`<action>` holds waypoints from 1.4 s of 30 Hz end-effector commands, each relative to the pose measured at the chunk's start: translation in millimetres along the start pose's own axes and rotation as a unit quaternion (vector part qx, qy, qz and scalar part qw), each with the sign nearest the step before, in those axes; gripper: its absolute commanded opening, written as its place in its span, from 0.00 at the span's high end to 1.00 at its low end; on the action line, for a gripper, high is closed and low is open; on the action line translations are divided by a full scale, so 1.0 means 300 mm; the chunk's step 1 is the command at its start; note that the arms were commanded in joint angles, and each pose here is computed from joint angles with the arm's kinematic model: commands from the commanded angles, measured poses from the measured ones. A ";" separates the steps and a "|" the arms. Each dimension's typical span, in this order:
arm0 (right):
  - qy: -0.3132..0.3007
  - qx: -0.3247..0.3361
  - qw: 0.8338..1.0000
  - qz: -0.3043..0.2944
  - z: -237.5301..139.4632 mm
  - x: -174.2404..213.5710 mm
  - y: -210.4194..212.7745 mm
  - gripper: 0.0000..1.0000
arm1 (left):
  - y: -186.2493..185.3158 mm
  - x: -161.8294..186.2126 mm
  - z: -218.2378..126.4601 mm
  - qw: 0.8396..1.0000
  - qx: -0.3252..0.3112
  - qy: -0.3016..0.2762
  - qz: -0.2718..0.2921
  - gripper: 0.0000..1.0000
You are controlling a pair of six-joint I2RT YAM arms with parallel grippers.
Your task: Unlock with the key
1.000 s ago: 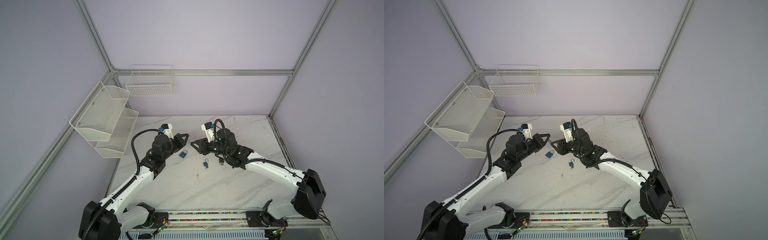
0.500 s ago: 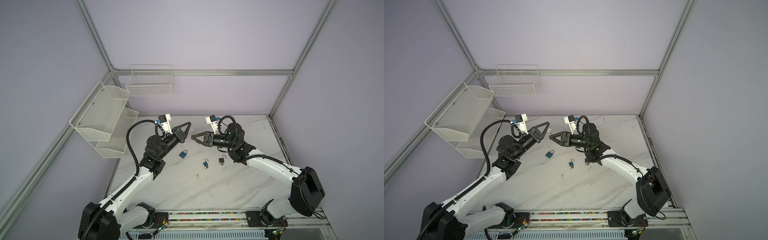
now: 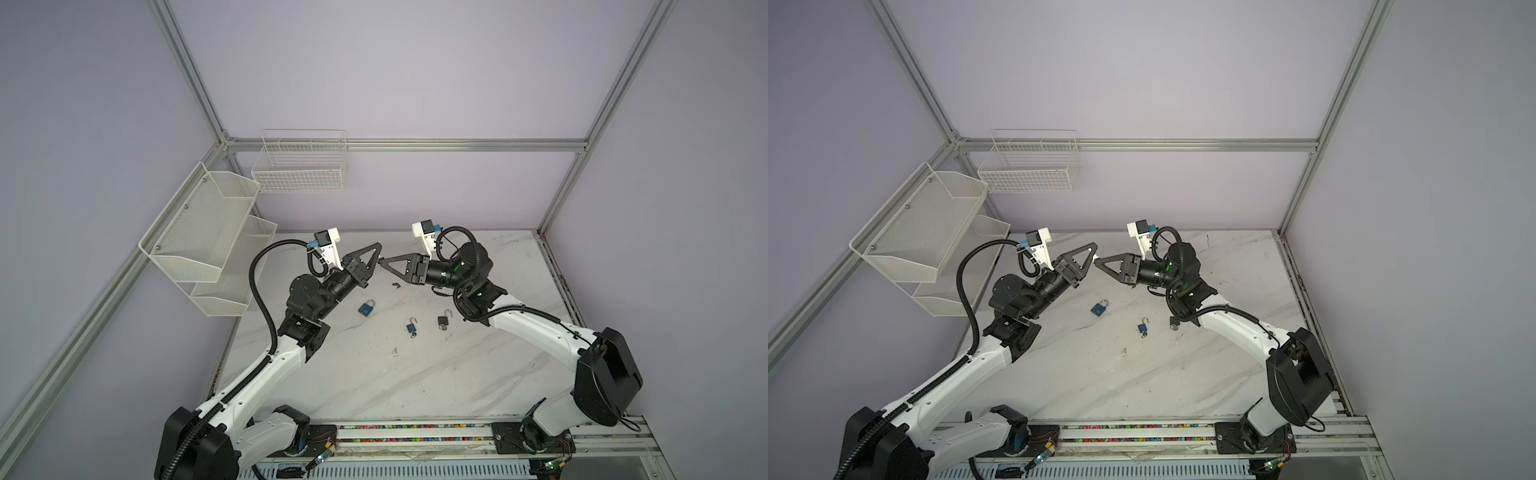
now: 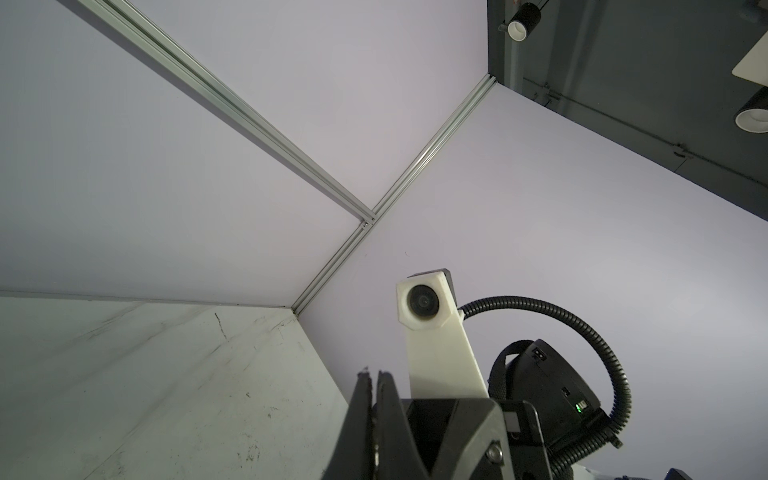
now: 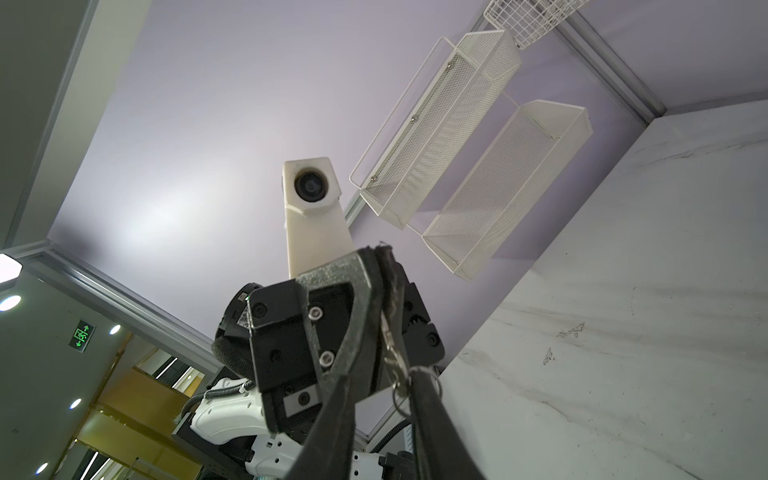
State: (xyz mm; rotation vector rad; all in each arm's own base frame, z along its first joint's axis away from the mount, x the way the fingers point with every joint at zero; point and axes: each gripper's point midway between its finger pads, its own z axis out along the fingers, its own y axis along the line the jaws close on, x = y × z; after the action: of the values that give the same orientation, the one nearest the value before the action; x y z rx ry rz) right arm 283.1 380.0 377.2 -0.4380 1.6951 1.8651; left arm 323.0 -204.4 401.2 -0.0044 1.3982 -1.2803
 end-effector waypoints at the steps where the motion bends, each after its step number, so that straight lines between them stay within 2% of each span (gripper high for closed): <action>1: -0.011 -0.019 0.999 -0.023 0.012 -0.044 0.044 0.73 | -0.022 0.007 -0.019 1.000 0.017 -0.002 0.019 1.00; 7: -0.012 -0.014 0.999 -0.026 0.019 -0.044 0.023 0.77 | -0.034 0.006 -0.008 1.000 0.024 0.002 0.018 1.00; 16: -0.011 -0.009 1.000 -0.024 0.017 -0.037 0.010 1.00 | -0.013 0.009 -0.012 1.000 0.008 0.000 0.020 1.00; 23: -0.013 0.015 0.999 -0.029 0.005 -0.038 0.002 1.00 | 0.011 0.011 -0.015 1.000 -0.012 0.001 0.021 1.00; 24: -0.014 0.022 0.999 -0.022 0.003 -0.037 -0.007 1.00 | 0.014 0.009 -0.018 1.000 -0.017 0.000 0.023 0.91; 25: -0.014 0.034 0.999 -0.013 -0.002 -0.035 -0.025 1.00 | 0.021 -0.002 -0.022 0.999 -0.026 -0.006 0.019 0.76; 26: -0.016 0.049 0.999 -0.006 -0.015 -0.035 -0.051 1.00 | 0.036 -0.020 -0.028 0.999 -0.040 -0.015 0.009 0.66; 30: -0.038 0.095 0.995 0.010 -0.094 -0.026 -0.133 1.00 | 0.095 -0.037 -0.056 0.996 -0.084 0.017 0.031 0.45; 33: -0.045 0.141 0.989 0.024 -0.156 -0.008 -0.209 1.00 | 0.185 -0.016 -0.088 0.989 -0.140 0.041 0.029 0.40; 36: -0.046 0.190 0.980 0.021 -0.207 0.023 -0.280 1.00 | 0.323 0.055 -0.120 0.966 -0.232 0.106 0.043 0.36; 38: -0.038 0.242 0.970 0.007 -0.242 0.054 -0.352 1.00 | 0.435 0.102 -0.153 0.940 -0.303 0.146 0.052 0.36; 42: -0.003 0.301 0.953 0.020 -0.274 0.128 -0.475 1.00 | 0.611 0.199 -0.196 0.889 -0.394 0.224 0.064 0.36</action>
State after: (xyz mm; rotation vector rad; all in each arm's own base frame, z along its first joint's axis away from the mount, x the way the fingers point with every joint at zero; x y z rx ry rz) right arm 326.6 319.2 268.4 -0.1417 2.0393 1.4144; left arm 374.5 -148.8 235.9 -0.2051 2.0711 -0.7433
